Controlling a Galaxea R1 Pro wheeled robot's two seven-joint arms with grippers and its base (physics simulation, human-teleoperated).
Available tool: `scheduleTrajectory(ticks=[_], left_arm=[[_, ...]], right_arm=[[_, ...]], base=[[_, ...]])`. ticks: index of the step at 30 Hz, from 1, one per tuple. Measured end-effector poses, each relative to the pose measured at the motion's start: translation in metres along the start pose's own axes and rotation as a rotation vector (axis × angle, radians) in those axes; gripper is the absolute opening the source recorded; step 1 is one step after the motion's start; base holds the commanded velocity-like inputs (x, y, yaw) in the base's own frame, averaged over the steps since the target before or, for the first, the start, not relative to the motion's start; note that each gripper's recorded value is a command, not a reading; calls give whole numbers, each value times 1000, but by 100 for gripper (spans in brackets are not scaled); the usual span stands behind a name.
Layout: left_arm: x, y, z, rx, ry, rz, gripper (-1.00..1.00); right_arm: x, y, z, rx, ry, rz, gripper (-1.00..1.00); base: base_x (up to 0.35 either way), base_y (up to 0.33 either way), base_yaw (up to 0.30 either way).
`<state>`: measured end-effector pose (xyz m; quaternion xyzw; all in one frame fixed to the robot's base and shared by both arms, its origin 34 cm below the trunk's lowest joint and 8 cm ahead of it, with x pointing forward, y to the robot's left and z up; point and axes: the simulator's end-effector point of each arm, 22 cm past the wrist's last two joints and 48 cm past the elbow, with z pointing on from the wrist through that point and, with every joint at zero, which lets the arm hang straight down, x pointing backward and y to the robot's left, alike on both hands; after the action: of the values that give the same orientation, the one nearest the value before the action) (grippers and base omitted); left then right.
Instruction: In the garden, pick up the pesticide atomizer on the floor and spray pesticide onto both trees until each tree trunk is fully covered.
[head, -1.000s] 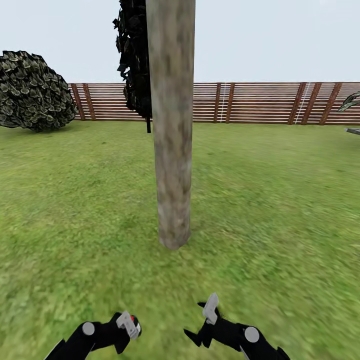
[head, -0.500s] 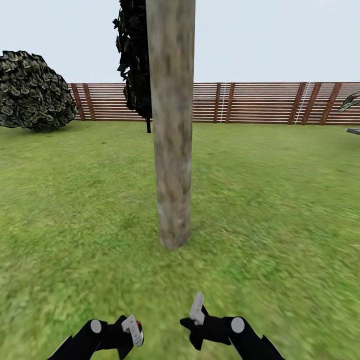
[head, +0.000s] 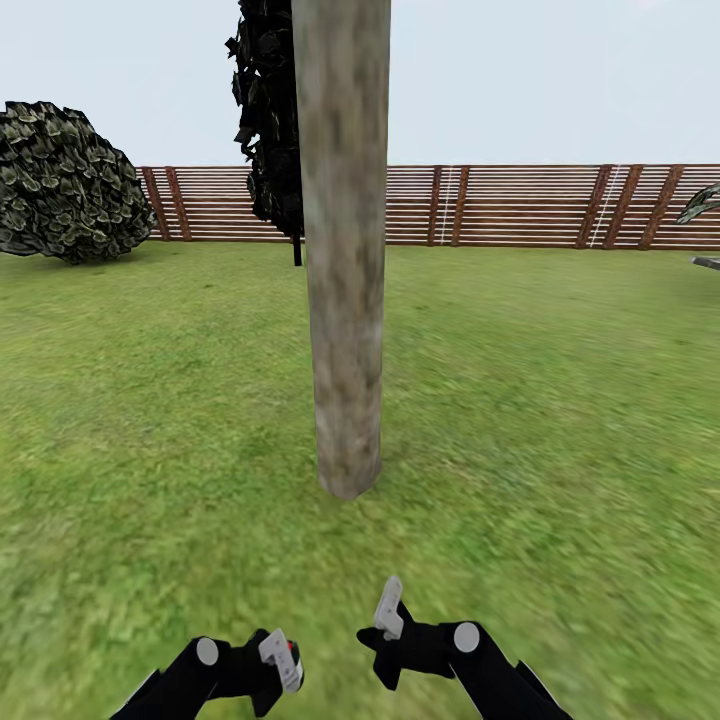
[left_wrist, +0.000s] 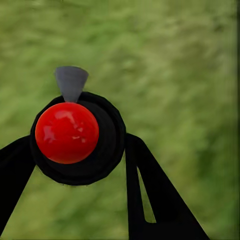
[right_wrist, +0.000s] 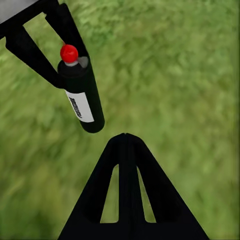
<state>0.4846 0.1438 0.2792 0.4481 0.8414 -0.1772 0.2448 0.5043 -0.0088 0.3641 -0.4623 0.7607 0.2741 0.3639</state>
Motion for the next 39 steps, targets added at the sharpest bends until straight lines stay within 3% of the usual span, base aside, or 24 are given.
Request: scheduleTrajectory(ticks=[10, 15, 18, 32, 36, 39], left_arm=[[-21, -22, 13, 38, -15, 27, -100], [-31, -17, 12, 24, -16, 24, -100], [-39, -26, 15, 48, -18, 42, -100], [-45, -32, 14, 71, -24, 62, -100], [-44, -44, 13, 128, -21, 64, -100], [-50, -42, 10, 131, -34, 73, -100]], right_arm=[[-8, 5, 5, -8, -12, 2, -100], [-12, 11, 9, -19, -15, -3, -100], [-12, 20, 12, -40, -7, -26, -100], [-12, 21, 13, -43, -6, -28, -100], [-12, 21, 13, -43, -6, -28, -100], [-12, 21, 13, -43, -6, -28, -100]], base=[[0, 0, 0], [0, 0, 0], [0, 0, 0], [0, 0, 0], [0, 0, 0], [0, 0, 0]])
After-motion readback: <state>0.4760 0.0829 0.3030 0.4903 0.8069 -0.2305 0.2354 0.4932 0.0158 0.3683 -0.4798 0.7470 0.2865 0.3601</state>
